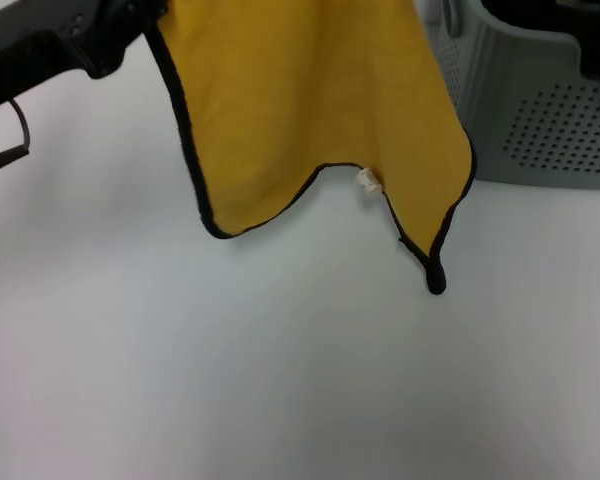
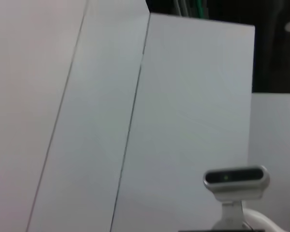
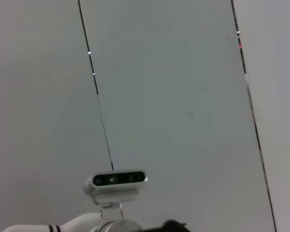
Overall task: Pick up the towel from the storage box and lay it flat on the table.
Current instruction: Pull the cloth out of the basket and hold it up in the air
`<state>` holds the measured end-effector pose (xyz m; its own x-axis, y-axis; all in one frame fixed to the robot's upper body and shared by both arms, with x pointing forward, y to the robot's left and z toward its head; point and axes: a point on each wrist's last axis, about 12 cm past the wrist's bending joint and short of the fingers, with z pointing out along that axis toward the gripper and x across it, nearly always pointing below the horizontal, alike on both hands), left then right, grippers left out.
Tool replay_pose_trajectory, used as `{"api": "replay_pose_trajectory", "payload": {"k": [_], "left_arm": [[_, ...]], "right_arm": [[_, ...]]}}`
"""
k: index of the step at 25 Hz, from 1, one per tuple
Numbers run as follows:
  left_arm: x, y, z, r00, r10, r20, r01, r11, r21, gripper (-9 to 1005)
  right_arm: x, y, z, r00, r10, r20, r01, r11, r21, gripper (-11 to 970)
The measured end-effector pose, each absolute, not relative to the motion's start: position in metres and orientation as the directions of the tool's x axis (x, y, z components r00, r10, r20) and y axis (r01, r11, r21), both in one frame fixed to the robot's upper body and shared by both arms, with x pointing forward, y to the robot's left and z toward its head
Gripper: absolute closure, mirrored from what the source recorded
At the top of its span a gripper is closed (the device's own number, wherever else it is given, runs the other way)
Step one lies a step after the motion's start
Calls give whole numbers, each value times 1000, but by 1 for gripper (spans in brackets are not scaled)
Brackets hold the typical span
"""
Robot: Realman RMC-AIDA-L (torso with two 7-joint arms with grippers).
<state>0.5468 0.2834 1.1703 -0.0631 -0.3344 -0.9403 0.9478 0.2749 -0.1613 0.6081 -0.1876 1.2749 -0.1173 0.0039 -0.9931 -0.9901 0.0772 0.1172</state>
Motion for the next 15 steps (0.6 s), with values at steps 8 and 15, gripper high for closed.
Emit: {"api": "replay_pose_trajectory", "payload": {"k": [8,15], "left_arm": [[541,287,1175,-36,-379,-925,957,253,-141,988],[536,296,1194,44,-433,-900,972,227,-61,987]], "right_arm": [[608,-189,1266,-153,31,-988,-984,90,155,912],[598,-177,1246,-169,-31,-985,-986,16,168,823]]}}
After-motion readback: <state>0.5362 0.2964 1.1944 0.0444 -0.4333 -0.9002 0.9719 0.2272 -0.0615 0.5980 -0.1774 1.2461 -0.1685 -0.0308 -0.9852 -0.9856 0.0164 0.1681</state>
